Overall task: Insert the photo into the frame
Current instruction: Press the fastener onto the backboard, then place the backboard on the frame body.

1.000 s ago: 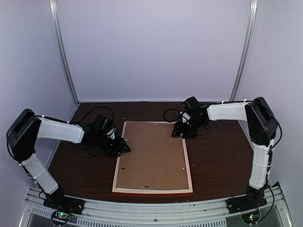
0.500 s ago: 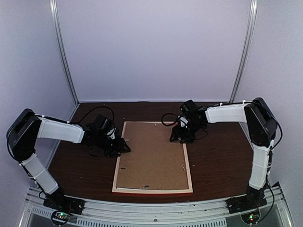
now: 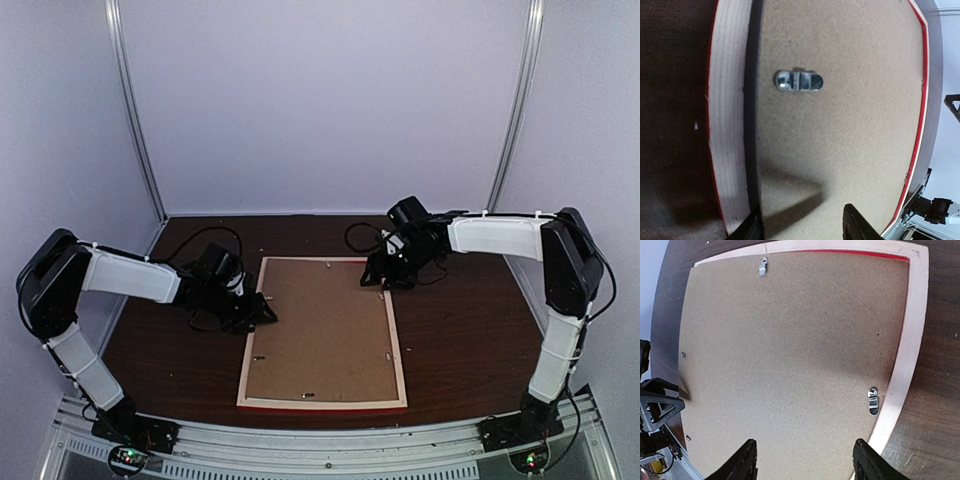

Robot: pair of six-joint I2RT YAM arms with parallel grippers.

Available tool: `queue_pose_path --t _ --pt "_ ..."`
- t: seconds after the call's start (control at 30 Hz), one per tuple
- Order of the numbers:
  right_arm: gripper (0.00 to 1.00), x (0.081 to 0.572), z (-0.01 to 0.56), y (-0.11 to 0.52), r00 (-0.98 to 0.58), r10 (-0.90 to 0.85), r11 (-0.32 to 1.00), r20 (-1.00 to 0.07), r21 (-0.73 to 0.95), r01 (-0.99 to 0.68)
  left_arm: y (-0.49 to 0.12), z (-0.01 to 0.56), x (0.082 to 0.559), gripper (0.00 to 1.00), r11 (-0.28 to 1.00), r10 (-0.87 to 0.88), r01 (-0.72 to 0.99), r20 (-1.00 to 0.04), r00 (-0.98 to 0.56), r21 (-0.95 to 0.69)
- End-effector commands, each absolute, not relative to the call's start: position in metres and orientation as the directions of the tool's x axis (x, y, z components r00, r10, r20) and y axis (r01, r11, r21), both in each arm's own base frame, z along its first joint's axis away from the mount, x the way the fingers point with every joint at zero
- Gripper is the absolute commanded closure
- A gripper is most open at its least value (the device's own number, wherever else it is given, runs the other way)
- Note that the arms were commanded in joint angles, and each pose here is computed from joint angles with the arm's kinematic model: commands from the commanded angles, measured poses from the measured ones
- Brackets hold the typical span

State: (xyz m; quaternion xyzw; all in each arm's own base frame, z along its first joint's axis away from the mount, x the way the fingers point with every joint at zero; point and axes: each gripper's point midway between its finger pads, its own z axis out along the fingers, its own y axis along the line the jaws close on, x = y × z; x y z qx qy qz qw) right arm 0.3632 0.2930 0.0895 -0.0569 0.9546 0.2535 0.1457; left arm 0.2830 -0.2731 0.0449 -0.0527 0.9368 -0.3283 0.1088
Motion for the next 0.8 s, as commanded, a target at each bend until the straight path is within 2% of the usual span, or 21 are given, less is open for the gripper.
queue_pose_path --t 0.0,0.5,0.77 --pt "0.35 0.36 0.105 0.287 -0.938 -0.042 0.872 -0.343 0.445 -0.203 -0.289 0.059 0.293 0.48 0.748 -0.141 0.034 -0.209 -0.968 -0.662" --pt "0.35 0.344 0.093 0.287 -0.938 -0.071 0.88 -0.339 0.421 -0.219 -0.289 0.056 0.289 0.39 0.767 -0.107 0.034 -0.18 -0.978 -0.64" --pt "0.35 0.34 0.087 0.264 -0.935 -0.09 0.927 -0.342 0.315 -0.204 -0.29 0.056 0.285 0.34 0.779 -0.083 0.042 -0.168 -0.982 -0.626"
